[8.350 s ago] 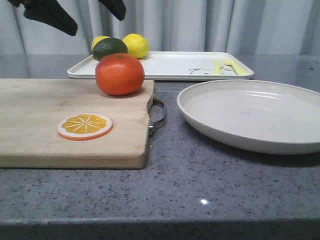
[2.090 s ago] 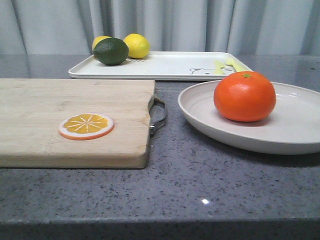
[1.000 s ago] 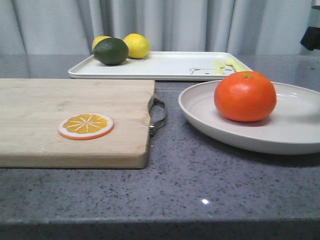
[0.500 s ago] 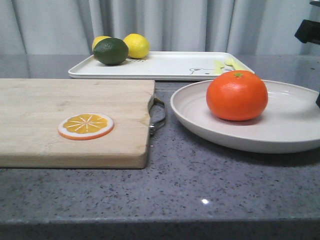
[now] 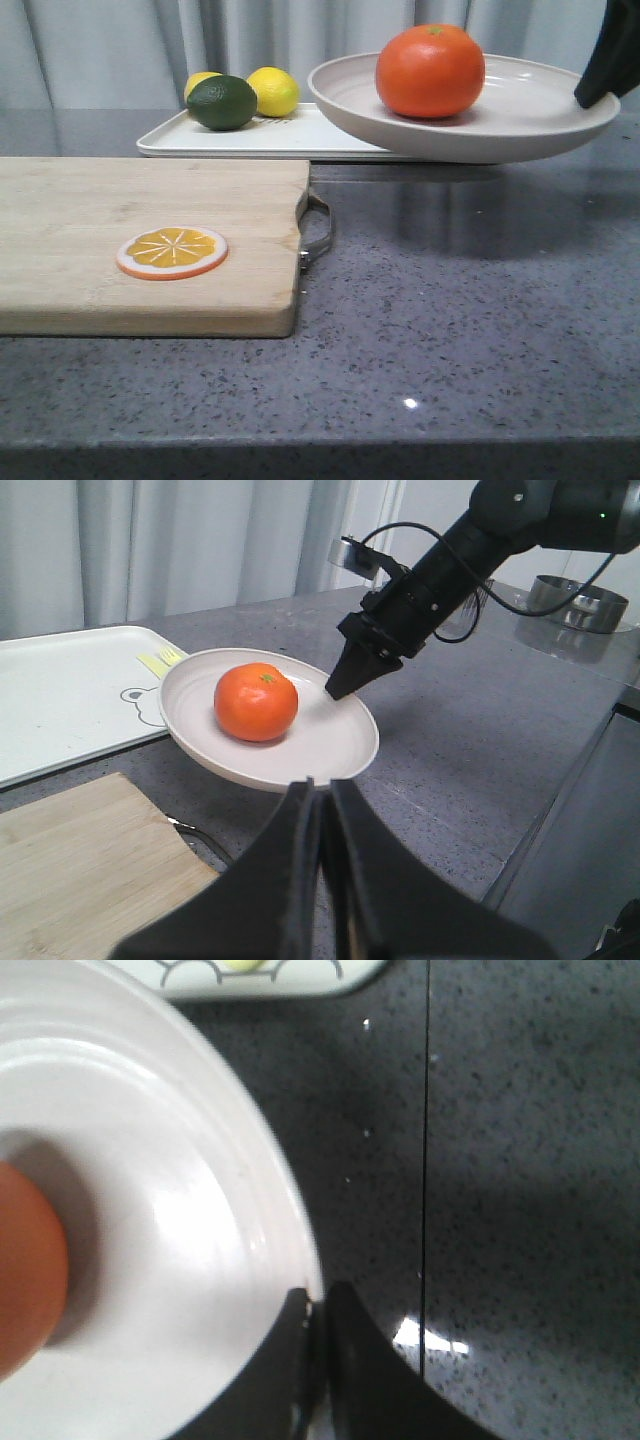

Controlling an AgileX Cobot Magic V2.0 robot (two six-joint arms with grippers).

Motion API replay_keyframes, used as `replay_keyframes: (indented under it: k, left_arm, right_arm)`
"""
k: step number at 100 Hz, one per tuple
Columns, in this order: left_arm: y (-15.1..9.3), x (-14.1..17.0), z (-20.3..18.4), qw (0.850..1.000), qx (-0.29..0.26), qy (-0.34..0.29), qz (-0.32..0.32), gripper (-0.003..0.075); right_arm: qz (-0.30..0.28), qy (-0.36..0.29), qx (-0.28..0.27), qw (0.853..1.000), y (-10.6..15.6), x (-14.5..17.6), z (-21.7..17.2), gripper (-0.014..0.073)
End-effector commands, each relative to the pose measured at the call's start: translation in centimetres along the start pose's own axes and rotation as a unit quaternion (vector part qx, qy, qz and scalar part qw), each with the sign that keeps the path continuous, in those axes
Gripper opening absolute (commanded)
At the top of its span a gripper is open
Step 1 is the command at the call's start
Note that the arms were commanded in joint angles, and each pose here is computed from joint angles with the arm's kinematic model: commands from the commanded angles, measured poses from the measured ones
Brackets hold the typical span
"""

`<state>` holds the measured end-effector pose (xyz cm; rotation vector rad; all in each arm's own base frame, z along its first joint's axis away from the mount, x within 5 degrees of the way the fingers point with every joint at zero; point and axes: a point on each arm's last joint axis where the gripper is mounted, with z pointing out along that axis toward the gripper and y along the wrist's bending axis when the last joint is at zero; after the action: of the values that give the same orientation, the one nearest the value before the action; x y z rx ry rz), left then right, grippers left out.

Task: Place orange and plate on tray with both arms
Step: 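Lift the plate with the right gripper toward the white tray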

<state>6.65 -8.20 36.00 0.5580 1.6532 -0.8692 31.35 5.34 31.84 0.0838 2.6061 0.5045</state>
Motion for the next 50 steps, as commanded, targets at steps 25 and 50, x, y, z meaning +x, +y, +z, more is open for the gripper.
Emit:
replay_keyframes:
  k: [25, 50]
  left_arm:
    - [-0.2, -1.6, -0.3, 0.999, -0.001, -0.051, -0.006, -0.0020]
    - [-0.2, -1.6, -0.3, 0.999, -0.001, -0.051, -0.006, -0.0020]
  right_arm:
    - [-0.029, -0.048, -0.044, 0.997, 2.9, -7.5, -0.4, -0.0062]
    - [-0.047, -0.048, -0.064, 0.996, 4.9, -12.0, 2.8, -0.0058]
